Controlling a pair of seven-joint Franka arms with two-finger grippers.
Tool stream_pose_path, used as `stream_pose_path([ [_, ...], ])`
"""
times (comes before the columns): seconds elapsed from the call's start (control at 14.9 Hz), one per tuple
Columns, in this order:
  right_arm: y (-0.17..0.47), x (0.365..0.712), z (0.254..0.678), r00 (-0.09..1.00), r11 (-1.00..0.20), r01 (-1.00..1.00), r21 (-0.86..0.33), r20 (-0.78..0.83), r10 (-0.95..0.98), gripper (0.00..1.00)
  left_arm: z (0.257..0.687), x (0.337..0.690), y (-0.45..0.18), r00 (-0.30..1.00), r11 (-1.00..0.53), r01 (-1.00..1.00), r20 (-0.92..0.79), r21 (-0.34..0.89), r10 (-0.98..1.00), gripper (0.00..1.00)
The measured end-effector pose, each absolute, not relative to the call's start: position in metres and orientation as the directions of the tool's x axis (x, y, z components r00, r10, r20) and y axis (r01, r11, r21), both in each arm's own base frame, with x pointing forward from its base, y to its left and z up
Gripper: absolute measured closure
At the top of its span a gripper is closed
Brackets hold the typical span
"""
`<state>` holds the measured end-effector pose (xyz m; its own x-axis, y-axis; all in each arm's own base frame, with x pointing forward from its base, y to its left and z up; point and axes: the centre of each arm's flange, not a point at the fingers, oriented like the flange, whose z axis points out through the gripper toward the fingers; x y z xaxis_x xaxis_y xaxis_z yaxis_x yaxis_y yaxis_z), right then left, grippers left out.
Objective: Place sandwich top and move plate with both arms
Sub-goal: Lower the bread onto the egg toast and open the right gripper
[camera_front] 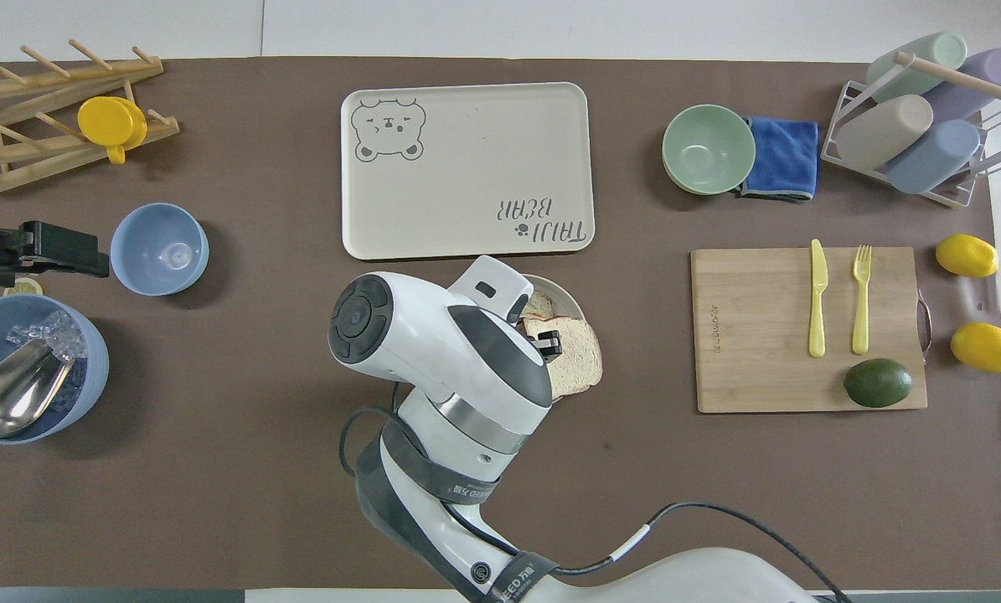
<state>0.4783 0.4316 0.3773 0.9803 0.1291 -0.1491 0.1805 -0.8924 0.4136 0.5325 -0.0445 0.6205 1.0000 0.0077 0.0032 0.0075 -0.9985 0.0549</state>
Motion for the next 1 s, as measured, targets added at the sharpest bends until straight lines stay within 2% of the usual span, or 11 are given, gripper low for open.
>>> stream_pose_path([
  [1.0, 0.441, 0.497, 0.38, 0.991, -0.932, 0.134, 0.338, -0.047, 0.126, 0.92, 0.62, 0.532, -0.045, 1.0, -0.998, 0.007, 0.002, 0.055, 0.007, 0.0],
])
